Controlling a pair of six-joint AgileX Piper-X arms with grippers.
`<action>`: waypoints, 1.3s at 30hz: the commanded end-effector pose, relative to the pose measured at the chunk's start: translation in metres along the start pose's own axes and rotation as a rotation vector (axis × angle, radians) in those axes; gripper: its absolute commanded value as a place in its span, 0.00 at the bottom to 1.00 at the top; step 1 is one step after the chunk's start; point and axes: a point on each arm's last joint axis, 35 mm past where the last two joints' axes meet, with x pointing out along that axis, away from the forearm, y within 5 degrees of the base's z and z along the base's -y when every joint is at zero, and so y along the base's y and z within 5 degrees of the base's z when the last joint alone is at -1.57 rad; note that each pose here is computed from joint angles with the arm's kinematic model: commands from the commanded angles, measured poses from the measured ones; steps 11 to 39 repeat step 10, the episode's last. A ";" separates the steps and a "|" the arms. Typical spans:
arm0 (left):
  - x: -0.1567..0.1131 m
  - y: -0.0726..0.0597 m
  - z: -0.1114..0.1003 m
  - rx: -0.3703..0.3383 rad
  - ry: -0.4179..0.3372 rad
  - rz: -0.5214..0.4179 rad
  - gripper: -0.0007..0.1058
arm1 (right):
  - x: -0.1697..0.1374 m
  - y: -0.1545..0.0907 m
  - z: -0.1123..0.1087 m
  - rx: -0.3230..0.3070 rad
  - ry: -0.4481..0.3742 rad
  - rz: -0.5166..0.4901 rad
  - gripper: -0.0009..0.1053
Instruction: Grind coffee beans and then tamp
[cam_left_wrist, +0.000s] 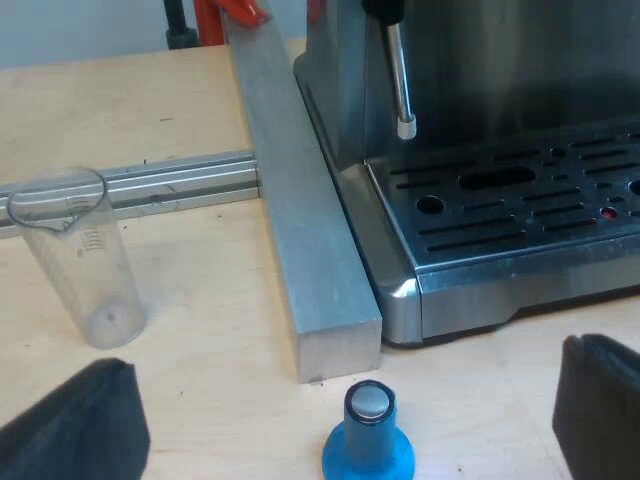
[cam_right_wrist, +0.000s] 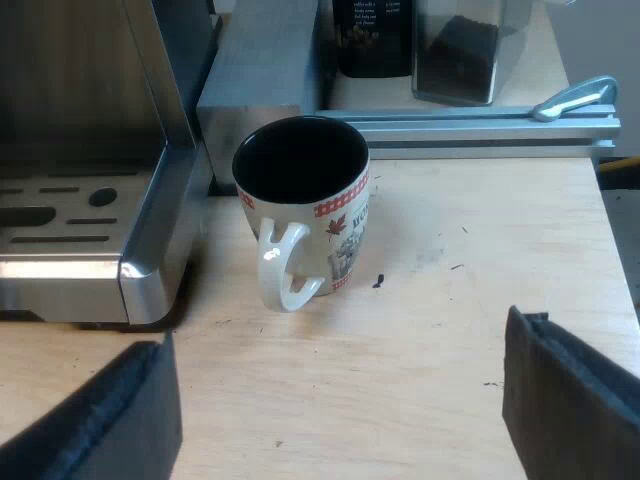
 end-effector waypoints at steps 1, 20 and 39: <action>0.002 0.000 0.002 0.000 -0.002 -0.004 0.79 | 0.000 -0.001 0.003 -0.006 -0.007 0.005 0.66; 0.003 0.000 0.002 0.001 -0.004 -0.007 0.79 | 0.000 -0.001 0.003 -0.006 -0.007 0.005 0.66; 0.003 0.000 0.002 0.001 -0.004 -0.007 0.79 | 0.000 -0.001 0.003 -0.006 -0.007 0.005 0.66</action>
